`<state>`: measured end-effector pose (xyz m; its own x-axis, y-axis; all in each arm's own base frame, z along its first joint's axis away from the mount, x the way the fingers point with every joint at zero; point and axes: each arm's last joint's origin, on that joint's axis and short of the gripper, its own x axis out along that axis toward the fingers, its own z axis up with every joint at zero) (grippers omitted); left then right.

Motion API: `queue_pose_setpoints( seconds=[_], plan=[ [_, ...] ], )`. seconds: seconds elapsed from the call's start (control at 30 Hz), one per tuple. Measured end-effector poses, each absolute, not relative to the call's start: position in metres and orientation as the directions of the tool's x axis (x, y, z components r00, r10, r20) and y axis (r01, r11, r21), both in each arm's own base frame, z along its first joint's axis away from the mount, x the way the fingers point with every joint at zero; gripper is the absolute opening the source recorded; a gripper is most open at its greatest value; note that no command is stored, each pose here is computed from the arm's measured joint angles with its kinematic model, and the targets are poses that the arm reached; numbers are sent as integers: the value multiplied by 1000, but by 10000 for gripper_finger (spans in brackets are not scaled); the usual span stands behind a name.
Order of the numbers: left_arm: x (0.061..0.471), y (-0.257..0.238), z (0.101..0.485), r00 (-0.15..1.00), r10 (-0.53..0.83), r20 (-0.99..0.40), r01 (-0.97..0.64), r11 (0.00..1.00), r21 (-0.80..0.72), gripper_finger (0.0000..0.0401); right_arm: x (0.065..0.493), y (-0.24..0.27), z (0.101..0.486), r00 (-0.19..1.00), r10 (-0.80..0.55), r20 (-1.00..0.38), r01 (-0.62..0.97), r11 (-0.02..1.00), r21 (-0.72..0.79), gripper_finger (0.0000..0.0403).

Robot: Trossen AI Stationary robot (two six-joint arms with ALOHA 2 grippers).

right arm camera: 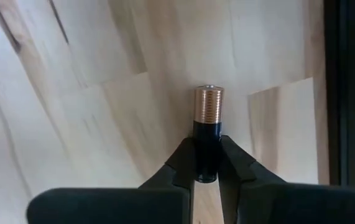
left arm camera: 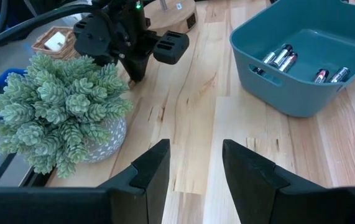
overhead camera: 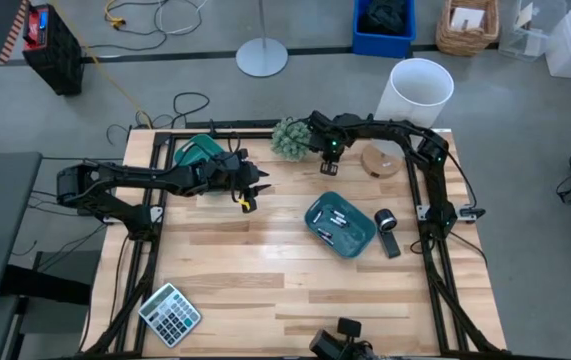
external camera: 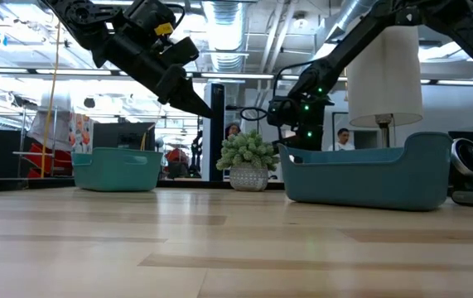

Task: Sort batteries
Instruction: Put the black battery into the green bin

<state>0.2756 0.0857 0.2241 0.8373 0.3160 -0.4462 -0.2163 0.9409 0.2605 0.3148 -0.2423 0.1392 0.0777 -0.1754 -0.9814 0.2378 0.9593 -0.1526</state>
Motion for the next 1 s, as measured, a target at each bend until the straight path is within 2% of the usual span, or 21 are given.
queue_pose_setpoints(
  seconds=[0.57,1.0],
  plan=[
    [276,86,224,836,316,-448,-216,941,260,142,315,-228,150,65,-132,-989,285,952,-108,47],
    [275,85,223,833,316,-455,-219,942,253,142,318,-198,215,219,-225,-949,290,944,-157,47]
  ],
)
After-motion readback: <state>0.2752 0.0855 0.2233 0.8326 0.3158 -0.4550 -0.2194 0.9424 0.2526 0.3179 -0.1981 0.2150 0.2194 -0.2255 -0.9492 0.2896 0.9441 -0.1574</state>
